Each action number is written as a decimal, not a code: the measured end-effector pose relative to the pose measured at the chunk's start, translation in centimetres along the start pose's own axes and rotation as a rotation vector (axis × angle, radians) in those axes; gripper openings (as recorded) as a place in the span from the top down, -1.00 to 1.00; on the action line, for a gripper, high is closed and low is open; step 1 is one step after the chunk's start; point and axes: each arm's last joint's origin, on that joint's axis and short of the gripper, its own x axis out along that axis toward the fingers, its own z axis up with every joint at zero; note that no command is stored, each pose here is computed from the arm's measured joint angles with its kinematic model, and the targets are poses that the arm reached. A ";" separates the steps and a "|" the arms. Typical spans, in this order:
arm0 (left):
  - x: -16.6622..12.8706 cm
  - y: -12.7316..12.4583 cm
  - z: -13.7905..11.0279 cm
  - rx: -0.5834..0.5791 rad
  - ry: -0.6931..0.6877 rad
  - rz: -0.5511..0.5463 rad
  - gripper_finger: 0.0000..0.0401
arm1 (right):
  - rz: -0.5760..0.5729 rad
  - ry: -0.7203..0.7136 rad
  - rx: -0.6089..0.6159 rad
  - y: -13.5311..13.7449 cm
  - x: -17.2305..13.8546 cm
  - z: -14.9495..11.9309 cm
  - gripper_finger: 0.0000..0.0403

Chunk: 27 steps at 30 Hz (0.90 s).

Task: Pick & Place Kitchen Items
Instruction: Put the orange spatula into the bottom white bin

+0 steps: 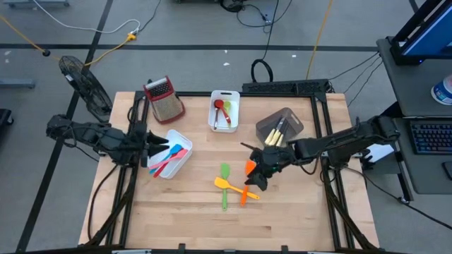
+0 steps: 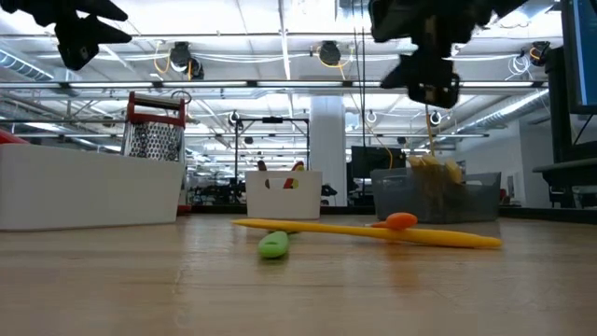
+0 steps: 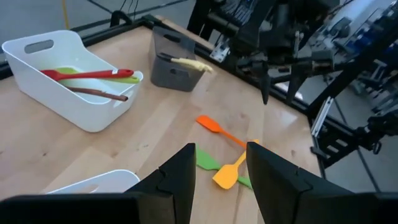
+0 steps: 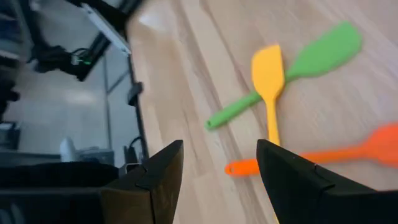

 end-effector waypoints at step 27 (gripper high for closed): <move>-0.3 0.9 -1.2 0.042 0.000 -0.026 0.27 | -0.331 0.123 0.657 -2.9 4.2 -1.1 0.03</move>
